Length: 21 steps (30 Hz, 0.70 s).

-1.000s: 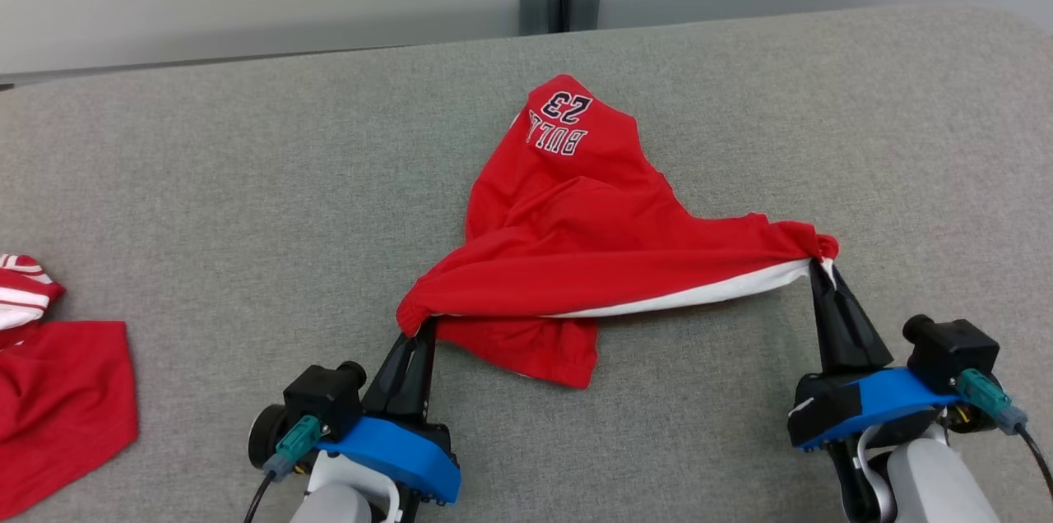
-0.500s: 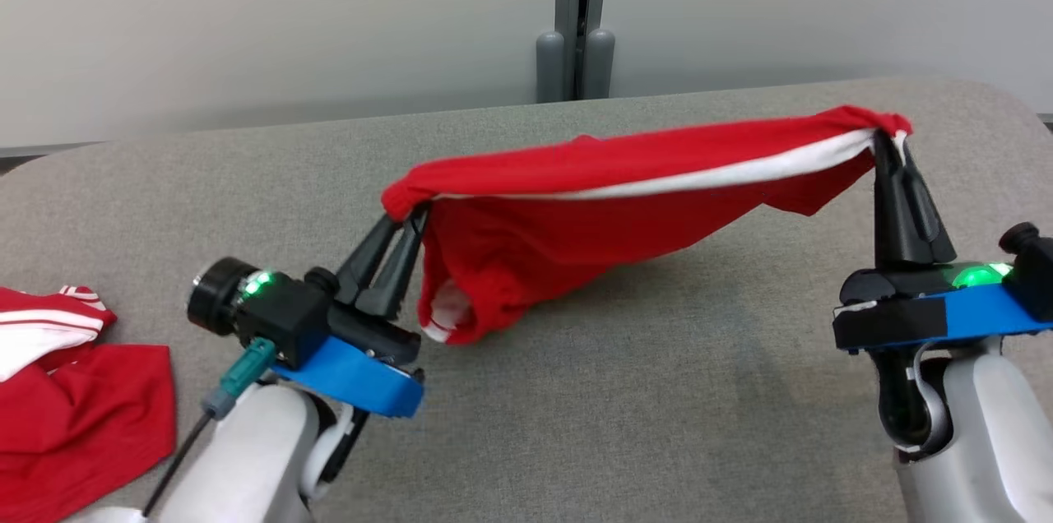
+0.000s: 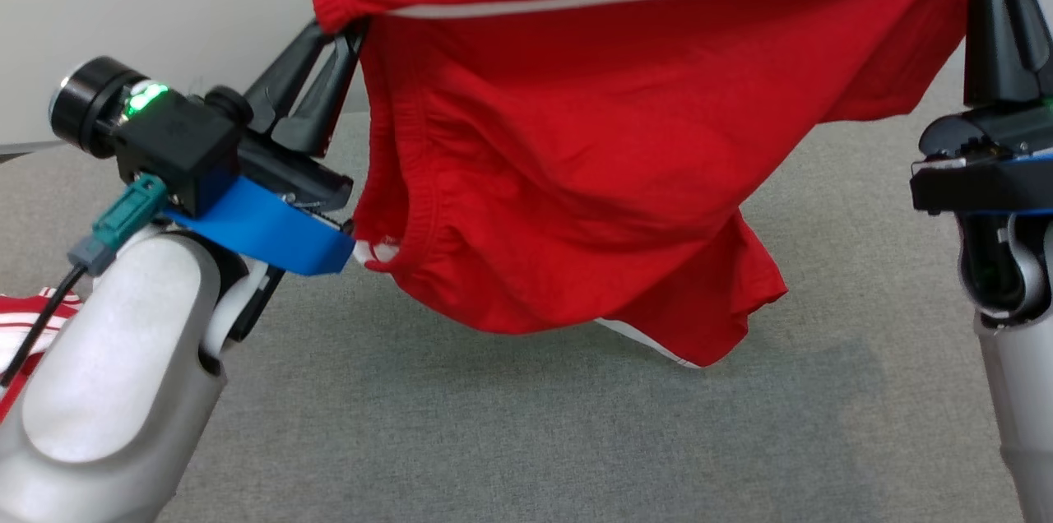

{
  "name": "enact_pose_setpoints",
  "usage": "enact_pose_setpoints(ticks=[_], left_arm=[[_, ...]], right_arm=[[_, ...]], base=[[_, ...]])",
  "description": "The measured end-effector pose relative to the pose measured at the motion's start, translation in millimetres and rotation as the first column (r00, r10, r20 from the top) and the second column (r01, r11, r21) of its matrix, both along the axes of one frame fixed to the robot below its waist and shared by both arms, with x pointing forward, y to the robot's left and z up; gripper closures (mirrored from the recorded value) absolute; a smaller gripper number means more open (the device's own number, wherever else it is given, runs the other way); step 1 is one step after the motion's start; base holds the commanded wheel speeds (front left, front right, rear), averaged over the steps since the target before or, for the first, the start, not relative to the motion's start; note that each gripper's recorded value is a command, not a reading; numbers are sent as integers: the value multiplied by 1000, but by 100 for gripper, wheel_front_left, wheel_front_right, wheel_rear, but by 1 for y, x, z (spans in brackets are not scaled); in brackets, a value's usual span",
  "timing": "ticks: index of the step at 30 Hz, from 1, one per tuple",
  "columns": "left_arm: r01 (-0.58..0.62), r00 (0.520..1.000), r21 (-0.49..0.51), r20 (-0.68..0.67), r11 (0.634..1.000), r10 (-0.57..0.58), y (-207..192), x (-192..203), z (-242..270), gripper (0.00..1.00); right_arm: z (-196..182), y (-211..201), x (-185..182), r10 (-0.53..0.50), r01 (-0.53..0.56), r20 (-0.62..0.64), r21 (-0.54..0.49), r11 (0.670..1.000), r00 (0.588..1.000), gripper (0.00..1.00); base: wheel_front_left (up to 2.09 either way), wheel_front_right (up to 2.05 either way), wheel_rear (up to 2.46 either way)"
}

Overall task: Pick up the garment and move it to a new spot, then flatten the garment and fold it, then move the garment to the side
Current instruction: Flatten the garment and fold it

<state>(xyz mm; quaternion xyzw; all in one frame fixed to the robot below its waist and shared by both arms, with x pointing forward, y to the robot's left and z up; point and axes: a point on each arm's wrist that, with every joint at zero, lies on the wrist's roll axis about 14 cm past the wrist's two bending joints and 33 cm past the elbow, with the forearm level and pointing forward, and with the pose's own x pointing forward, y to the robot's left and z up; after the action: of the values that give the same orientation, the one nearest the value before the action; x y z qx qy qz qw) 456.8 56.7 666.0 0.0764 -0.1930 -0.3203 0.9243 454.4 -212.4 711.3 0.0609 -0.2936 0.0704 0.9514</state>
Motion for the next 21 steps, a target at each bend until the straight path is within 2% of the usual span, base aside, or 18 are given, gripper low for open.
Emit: enact_pose_setpoints(ticks=[7,12,16,19,21], left_arm=[[-36,996,-31,-78,999,33,-7,56,-19,100],[-48,998,-90,-49,995,43,-17,102,-15,100],[-39,997,-111,-73,993,31,-27,119,-28,100],[-32,987,-136,-161,990,10,-35,118,-58,100],[-37,960,-130,-279,991,-1,-40,109,-101,100]], right_arm=[[-17,2,54,-17,10,-68,-101,995,998,100],[-1,-8,97,-63,59,-30,-129,990,998,100],[5,-8,110,-80,80,2,-120,990,997,100],[-22,-17,108,-102,97,-58,-92,991,993,100],[-67,-25,100,-123,111,-166,-81,990,978,100]], base=[[0,0,0],[0,0,0],[0,0,0],[0,0,0],[0,0,0]])
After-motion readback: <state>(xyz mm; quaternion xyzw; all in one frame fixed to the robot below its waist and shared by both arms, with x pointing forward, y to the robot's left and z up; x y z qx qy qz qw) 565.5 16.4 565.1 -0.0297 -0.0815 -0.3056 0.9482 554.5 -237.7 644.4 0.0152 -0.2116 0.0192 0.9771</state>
